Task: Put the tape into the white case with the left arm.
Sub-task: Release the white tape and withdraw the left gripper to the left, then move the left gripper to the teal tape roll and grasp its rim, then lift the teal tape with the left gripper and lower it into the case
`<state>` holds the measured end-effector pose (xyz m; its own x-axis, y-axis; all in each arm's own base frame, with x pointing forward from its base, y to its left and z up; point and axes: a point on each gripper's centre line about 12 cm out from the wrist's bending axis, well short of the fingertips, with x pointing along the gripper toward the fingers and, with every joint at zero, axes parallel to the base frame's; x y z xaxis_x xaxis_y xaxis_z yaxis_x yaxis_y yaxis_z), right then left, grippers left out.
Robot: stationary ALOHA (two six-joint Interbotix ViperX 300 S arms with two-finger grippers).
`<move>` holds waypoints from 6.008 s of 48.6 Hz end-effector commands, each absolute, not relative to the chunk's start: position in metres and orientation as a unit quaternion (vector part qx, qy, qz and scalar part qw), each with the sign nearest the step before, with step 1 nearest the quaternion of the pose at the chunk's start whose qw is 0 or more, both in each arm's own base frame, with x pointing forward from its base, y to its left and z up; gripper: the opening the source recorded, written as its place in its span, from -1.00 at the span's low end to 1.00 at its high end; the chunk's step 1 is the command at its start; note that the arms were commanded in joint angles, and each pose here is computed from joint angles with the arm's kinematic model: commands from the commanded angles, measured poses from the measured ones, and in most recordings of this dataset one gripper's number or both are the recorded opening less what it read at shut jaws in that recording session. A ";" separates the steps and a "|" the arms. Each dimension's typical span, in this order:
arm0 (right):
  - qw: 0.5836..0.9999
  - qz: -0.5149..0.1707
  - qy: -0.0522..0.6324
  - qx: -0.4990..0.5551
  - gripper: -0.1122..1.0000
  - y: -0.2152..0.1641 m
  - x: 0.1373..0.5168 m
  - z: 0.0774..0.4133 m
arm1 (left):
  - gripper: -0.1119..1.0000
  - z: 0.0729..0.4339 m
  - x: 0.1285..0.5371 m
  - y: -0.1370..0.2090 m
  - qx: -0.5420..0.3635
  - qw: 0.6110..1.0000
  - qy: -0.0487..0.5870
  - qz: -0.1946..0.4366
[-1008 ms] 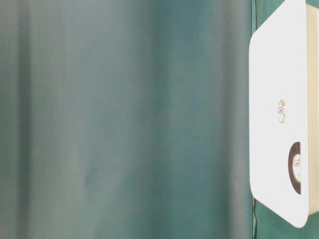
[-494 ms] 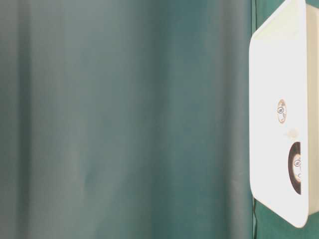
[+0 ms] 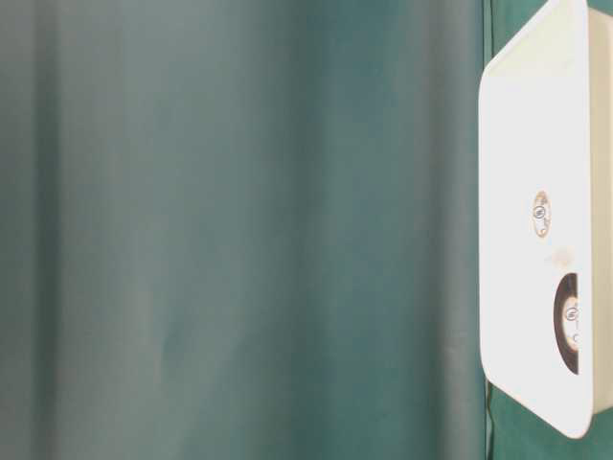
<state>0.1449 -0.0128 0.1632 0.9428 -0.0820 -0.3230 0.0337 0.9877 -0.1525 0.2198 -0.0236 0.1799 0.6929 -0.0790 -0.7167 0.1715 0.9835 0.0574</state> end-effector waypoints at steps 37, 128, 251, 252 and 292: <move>0.984 -0.030 0.161 -0.073 -0.97 -0.013 0.147 0.167 | 0.63 0.176 0.294 -0.074 0.090 0.895 0.416 -0.132; 0.984 -0.030 0.162 -0.073 -0.97 -0.013 0.146 0.166 | -0.08 0.121 0.346 -0.106 0.108 0.857 0.480 -0.152; 0.984 -0.030 0.163 -0.073 -0.97 -0.013 0.146 0.166 | -0.41 0.174 0.368 0.188 -0.020 0.882 0.439 0.168; 0.984 -0.030 0.162 -0.073 -0.97 -0.013 0.146 0.166 | -0.41 0.173 0.368 0.190 -0.022 0.882 0.440 0.170; 0.984 -0.030 0.162 -0.073 -0.97 -0.013 0.146 0.166 | 0.81 0.161 0.362 0.200 -0.035 0.873 0.452 0.181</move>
<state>0.1442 -0.0128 0.1617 0.9418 -0.0819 -0.3259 0.0332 0.9878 -0.1523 0.3614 0.1985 0.1444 0.4958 0.2647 -0.8271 -0.3390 0.9359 0.0963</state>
